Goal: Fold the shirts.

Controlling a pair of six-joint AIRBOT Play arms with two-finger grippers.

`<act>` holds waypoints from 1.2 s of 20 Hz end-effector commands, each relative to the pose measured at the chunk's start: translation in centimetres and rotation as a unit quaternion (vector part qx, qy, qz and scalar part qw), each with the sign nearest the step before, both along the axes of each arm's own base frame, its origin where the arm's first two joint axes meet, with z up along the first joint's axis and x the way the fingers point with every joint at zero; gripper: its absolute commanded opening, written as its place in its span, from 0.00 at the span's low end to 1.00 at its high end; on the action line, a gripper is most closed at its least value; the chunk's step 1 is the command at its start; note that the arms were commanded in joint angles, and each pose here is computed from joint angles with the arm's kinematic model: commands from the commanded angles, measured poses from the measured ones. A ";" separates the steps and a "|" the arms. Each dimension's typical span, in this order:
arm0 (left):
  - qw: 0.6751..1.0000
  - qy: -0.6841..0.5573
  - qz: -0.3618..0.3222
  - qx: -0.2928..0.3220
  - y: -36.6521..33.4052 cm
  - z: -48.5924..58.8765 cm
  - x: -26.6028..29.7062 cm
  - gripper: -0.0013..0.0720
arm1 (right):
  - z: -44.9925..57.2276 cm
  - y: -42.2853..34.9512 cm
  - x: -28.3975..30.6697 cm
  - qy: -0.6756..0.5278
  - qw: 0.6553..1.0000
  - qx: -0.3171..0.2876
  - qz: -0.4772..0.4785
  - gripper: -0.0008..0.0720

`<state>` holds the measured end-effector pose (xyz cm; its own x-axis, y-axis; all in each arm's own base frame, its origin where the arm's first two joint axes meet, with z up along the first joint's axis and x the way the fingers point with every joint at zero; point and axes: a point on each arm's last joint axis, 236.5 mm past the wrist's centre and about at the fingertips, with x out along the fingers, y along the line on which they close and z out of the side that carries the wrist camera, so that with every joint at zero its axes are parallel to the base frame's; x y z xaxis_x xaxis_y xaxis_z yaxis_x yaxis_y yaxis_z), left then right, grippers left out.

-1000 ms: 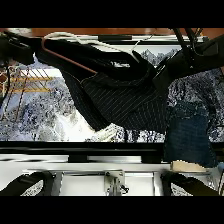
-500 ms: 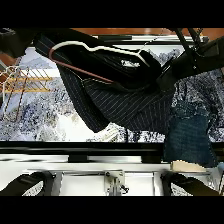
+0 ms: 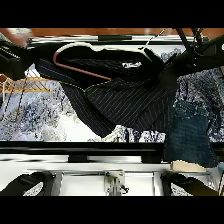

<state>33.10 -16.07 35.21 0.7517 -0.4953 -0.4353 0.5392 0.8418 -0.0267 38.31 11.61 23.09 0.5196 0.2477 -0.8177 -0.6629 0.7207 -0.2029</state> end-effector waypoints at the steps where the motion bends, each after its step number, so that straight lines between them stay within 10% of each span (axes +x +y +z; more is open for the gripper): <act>1: 0.994 0.008 -0.027 -0.110 -4.0 2.6 -1.2 0.09 | 1.0 -0.4 1.6 -0.034 0.999 0.006 -0.024 0.16; 5: 0.961 -0.048 -0.062 -0.264 -8.6 9.6 -2.7 0.09 | 0.8 -0.9 2.6 -0.058 0.997 -0.046 -0.036 0.16; 10: 0.953 -0.012 -0.081 -0.292 -11.3 8.9 -3.3 0.09 | 1.4 -0.5 4.6 -0.085 0.993 -0.018 -0.074 0.16; 17: 0.995 0.045 0.094 -0.001 -1.1 -2.7 1.8 0.09 | 1.8 -3.2 5.3 -0.102 0.986 -0.055 -0.118 0.16; 24: 0.979 0.022 -0.044 -0.197 -11.4 3.8 -2.1 0.09 | 2.8 -4.2 6.2 -0.126 0.977 -0.040 -0.165 0.16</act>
<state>32.52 -23.92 35.71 0.7242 -0.5828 -0.3685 0.5323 0.8123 -0.2386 44.16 8.09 25.43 0.7323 0.0042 -0.6810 -0.3665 0.8452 -0.3889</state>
